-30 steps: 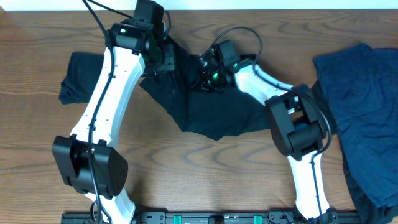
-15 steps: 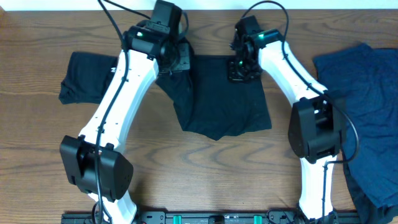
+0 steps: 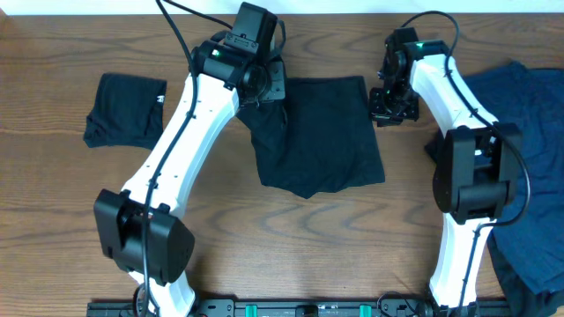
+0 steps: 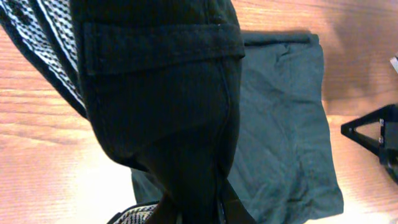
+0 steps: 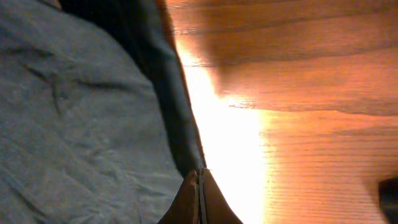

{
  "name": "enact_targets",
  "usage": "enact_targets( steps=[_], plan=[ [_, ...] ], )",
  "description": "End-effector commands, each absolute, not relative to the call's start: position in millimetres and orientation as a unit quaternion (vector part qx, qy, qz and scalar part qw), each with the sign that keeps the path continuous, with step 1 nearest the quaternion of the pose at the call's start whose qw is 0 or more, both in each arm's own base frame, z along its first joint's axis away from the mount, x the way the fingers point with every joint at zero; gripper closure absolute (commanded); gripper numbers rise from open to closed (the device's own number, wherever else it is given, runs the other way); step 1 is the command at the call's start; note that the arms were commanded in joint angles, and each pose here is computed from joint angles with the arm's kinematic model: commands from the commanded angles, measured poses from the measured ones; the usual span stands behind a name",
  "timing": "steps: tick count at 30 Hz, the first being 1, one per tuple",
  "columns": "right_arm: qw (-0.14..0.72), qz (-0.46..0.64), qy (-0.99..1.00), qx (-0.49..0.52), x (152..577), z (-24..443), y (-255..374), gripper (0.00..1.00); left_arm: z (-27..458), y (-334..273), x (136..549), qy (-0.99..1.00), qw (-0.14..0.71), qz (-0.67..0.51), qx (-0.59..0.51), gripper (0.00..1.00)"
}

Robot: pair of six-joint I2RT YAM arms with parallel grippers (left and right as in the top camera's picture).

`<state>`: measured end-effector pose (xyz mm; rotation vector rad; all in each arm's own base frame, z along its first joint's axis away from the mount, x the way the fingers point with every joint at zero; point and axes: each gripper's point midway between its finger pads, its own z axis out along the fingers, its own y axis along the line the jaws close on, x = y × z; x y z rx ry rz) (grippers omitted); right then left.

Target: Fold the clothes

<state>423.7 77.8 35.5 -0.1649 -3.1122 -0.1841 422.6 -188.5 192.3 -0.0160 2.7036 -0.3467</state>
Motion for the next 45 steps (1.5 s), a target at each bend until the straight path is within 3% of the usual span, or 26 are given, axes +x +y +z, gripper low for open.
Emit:
enact_targets(
  steps=[1, 7, 16, 32, 45],
  plan=[
    [0.018, -0.069, -0.997, -0.038, 417, 33, 82, 0.99, 188, -201, 427, 0.97, 0.203, -0.132, -0.007, 0.94],
    [0.027, -0.128, -0.991, -0.011, 414, 37, 101, 0.99, 187, -206, 425, 0.97, 0.201, -0.133, -0.002, 0.94],
    [0.02, -0.127, -0.992, -0.011, 417, 34, 97, 0.99, 178, -216, 422, 0.973, 0.192, -0.131, 0.009, 0.94],
    [-0.003, -0.12, -0.993, -0.002, 407, -26, 98, 0.99, 171, -239, 434, 0.966, 0.205, -0.154, -0.017, 0.94],
    [-0.003, -0.12, -0.993, 0.011, 400, -36, 108, 0.99, 173, -263, 428, 0.962, 0.209, -0.173, -0.021, 0.94]
  ],
)
